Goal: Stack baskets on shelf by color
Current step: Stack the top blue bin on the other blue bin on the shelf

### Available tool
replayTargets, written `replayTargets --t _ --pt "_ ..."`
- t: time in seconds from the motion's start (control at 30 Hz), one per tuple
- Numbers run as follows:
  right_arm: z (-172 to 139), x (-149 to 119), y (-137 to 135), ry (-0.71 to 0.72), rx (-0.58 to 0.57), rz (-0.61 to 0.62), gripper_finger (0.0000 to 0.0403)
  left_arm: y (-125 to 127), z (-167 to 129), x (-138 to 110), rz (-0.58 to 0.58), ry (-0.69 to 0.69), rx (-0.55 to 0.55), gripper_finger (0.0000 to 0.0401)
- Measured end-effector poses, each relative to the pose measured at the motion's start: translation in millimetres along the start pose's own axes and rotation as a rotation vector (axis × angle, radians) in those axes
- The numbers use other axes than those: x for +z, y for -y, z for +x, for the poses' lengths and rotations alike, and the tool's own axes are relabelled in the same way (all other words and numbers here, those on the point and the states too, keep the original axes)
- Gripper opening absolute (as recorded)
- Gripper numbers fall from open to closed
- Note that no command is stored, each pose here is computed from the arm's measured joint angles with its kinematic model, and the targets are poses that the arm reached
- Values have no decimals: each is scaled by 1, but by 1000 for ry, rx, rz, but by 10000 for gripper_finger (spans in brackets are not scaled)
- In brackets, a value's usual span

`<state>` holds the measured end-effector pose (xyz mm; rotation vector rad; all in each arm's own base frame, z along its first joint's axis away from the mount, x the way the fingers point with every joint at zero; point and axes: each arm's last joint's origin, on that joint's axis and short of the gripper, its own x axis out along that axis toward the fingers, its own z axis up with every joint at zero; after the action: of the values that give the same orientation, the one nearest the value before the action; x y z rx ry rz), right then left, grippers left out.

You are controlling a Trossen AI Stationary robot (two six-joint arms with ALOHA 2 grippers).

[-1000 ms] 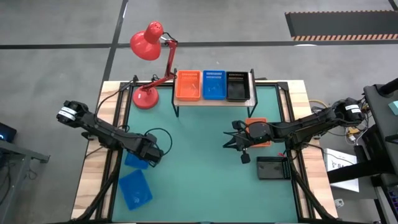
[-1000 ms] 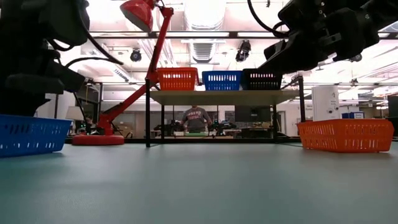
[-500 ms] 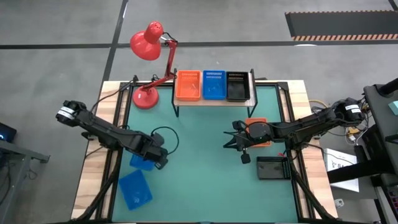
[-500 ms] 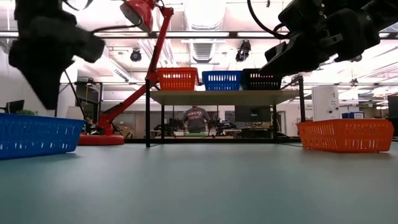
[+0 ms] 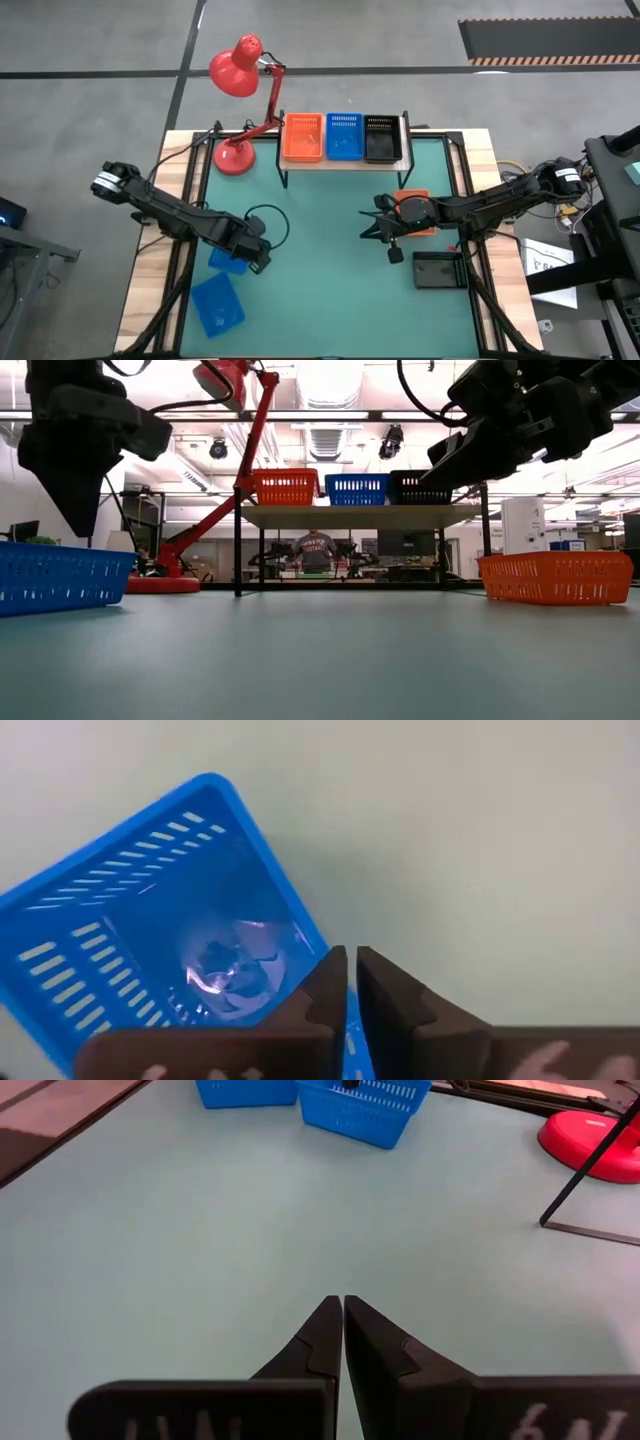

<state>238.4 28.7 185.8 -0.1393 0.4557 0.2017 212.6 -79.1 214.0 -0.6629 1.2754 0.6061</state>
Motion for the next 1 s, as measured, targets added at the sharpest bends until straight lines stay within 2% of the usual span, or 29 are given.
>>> replayTargets --t 0.13,0.3,0.37,0.53,0.73,1.0 --pt "0 -1 0 -1 1 0 9 0 4 -1 0 -20 -15 51" --pt "0 -2 0 -5 1 0 9 1 9 -1 -27 -1 -41 126" --pt "0 -2 0 -6 2 -1 9 -1 14 -1 -48 24 -10 152" --pt "0 -2 0 -6 1 -3 9 -1 27 -1 -117 56 47 181" --pt "0 -3 0 -7 1 -1 9 4 37 -1 -100 47 74 153" --pt "0 -3 0 -7 1 0 9 6 42 -2 -84 29 88 40"
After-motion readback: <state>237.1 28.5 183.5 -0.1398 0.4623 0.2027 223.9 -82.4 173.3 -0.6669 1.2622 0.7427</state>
